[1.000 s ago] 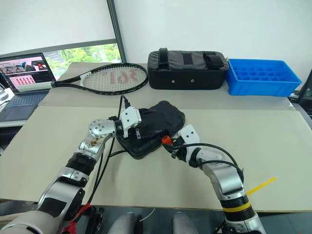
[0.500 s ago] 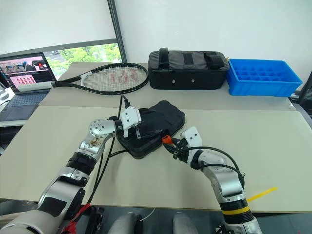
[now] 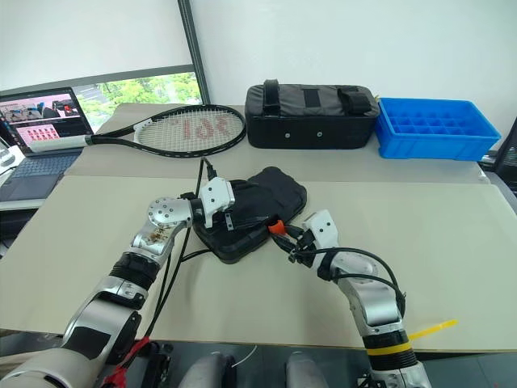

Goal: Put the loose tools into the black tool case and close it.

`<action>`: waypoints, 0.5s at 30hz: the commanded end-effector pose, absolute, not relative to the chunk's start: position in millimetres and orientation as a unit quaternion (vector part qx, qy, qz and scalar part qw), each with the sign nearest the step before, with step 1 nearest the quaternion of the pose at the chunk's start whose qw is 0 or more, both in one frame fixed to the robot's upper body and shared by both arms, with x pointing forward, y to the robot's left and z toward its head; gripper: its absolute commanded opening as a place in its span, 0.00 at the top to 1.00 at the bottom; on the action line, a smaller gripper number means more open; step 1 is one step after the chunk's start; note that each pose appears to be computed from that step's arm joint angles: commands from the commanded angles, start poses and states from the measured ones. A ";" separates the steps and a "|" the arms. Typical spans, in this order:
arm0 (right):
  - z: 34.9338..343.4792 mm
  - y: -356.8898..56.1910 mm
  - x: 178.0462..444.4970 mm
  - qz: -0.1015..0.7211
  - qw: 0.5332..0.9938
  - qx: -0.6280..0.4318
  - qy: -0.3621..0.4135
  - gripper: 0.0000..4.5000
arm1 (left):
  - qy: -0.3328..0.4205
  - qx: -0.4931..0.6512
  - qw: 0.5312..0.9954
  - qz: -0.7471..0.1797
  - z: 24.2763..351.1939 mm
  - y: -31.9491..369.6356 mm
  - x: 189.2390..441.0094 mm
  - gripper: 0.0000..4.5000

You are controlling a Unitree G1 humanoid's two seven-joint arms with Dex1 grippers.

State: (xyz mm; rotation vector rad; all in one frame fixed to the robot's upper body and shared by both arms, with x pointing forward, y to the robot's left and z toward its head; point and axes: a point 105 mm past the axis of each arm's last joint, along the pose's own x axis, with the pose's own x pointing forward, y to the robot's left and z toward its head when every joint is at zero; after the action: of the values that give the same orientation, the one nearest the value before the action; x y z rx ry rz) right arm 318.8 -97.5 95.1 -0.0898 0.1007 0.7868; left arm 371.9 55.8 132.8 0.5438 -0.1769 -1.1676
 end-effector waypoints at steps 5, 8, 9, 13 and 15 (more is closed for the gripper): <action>134.3 -88.9 324.6 0.383 0.921 -0.064 -0.022 0.52 | -0.024 0.273 0.782 -0.561 100.4 59.4 366.2 0.00; 136.2 -94.9 325.4 0.371 0.926 -0.067 -0.022 0.31 | -0.023 0.272 0.782 -0.561 99.5 59.1 366.2 0.00; 136.4 -97.8 325.0 0.369 0.927 -0.069 -0.020 0.24 | -0.023 0.272 0.782 -0.561 99.5 58.9 366.4 0.00; 139.5 -109.3 319.3 0.368 0.927 -0.075 -0.011 0.24 | -0.023 0.272 0.782 -0.560 99.5 58.4 366.9 0.00; 141.8 -113.8 316.2 0.368 0.927 -0.075 -0.008 0.24 | -0.023 0.271 0.782 -0.560 99.5 58.4 367.2 0.00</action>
State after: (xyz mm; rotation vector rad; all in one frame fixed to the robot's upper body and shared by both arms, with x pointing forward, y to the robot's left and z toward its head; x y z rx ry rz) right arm 320.9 -110.9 126.9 -0.1603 0.0283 0.7505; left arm 371.6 54.0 132.3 0.5531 -0.1821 -1.1754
